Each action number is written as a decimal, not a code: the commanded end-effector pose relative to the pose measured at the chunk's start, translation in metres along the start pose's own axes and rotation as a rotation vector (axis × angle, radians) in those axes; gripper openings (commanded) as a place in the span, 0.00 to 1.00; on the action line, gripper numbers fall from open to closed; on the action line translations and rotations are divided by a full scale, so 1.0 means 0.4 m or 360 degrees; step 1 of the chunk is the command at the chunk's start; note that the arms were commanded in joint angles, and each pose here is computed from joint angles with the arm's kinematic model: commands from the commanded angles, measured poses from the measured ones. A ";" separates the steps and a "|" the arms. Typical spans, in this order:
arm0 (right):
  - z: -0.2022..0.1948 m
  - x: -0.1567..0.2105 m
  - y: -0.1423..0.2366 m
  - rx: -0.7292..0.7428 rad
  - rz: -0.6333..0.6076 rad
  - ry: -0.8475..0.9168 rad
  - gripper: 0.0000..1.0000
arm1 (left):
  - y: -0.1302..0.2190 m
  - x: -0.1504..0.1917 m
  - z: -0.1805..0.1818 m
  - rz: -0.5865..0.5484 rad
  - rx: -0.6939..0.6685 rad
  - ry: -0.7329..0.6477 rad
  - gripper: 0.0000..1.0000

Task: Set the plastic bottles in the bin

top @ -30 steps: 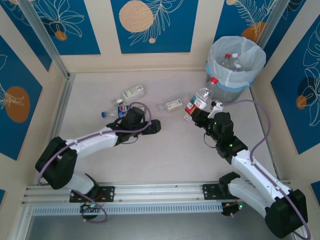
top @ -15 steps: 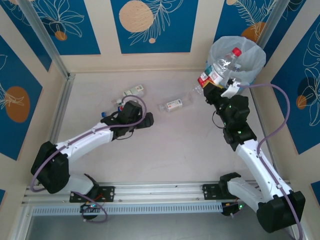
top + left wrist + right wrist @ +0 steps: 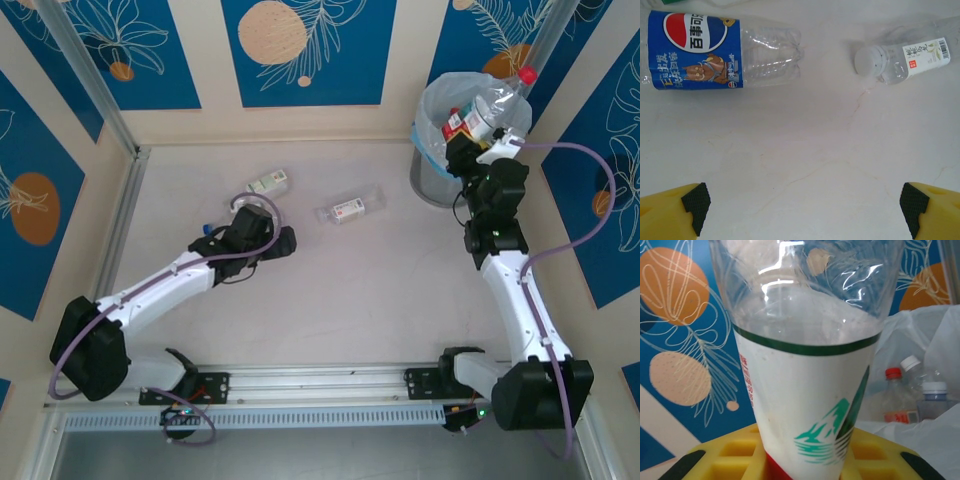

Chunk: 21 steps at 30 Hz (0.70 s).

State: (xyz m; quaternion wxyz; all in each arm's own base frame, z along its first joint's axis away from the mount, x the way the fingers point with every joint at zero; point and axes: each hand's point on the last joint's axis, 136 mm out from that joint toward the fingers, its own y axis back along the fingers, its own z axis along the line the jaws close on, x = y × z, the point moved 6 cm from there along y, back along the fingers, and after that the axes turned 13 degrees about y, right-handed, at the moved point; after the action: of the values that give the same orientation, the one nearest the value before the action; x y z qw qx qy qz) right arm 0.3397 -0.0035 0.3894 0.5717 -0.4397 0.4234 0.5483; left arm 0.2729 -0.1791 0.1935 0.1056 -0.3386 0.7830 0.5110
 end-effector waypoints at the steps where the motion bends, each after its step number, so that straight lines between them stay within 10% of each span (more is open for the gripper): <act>1: -0.030 -0.074 -0.028 0.0093 -0.0189 0.0074 0.27 | 0.016 -0.011 -0.006 -0.0035 0.0095 0.0031 0.99; 21: -0.136 -0.046 -0.377 0.0248 -0.0111 -0.0086 0.30 | 0.046 -0.005 -0.077 0.0032 0.0484 -0.0026 0.99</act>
State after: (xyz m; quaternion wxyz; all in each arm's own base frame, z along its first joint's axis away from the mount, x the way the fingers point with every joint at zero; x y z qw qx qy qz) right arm 0.4792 -0.0584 0.3906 0.6228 -0.3948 0.4340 0.5175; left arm 0.2673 -0.1994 0.2079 0.1383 -0.3048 0.8441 0.4188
